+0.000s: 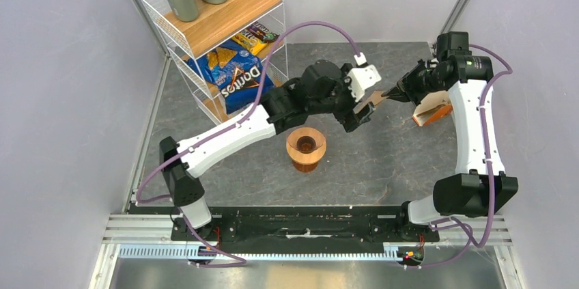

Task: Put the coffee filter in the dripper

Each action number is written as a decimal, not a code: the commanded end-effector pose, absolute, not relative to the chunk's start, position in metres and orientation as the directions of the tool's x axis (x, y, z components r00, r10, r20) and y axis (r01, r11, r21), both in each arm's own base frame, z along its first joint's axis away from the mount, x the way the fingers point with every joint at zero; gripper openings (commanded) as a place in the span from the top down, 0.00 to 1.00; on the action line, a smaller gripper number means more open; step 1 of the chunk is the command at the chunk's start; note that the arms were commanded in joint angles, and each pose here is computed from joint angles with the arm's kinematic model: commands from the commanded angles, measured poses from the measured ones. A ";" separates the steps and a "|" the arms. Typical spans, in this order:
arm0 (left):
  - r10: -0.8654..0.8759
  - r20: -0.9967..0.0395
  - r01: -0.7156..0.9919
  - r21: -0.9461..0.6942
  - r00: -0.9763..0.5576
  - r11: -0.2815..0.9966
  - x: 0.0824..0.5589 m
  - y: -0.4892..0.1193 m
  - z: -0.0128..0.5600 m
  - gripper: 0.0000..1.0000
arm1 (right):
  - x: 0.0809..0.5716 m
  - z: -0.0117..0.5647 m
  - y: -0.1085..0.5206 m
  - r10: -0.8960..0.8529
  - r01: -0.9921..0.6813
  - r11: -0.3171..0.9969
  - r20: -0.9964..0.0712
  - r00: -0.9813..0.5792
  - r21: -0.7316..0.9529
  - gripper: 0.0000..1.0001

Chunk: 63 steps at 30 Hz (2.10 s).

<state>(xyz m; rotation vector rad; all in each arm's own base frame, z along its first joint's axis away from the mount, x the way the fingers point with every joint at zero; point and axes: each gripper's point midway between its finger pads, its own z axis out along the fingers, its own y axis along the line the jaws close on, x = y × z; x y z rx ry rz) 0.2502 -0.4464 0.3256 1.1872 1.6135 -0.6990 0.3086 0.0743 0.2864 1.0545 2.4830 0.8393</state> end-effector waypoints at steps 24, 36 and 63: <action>0.317 -0.938 0.874 0.033 -0.140 0.485 0.272 -0.470 0.345 0.98 | 0.313 0.366 0.092 0.561 0.078 0.508 -0.261 -0.785 0.858 0.34; 0.003 -0.938 0.934 -0.345 -0.347 0.097 0.208 -0.424 0.434 0.98 | 0.221 0.436 0.128 0.061 -0.871 0.421 -0.966 -0.249 0.252 0.03; -0.045 -0.946 0.947 -0.321 -0.320 0.010 0.180 -0.407 0.445 0.98 | 0.178 0.412 0.202 -0.197 -0.979 0.159 -0.967 -0.160 0.129 0.84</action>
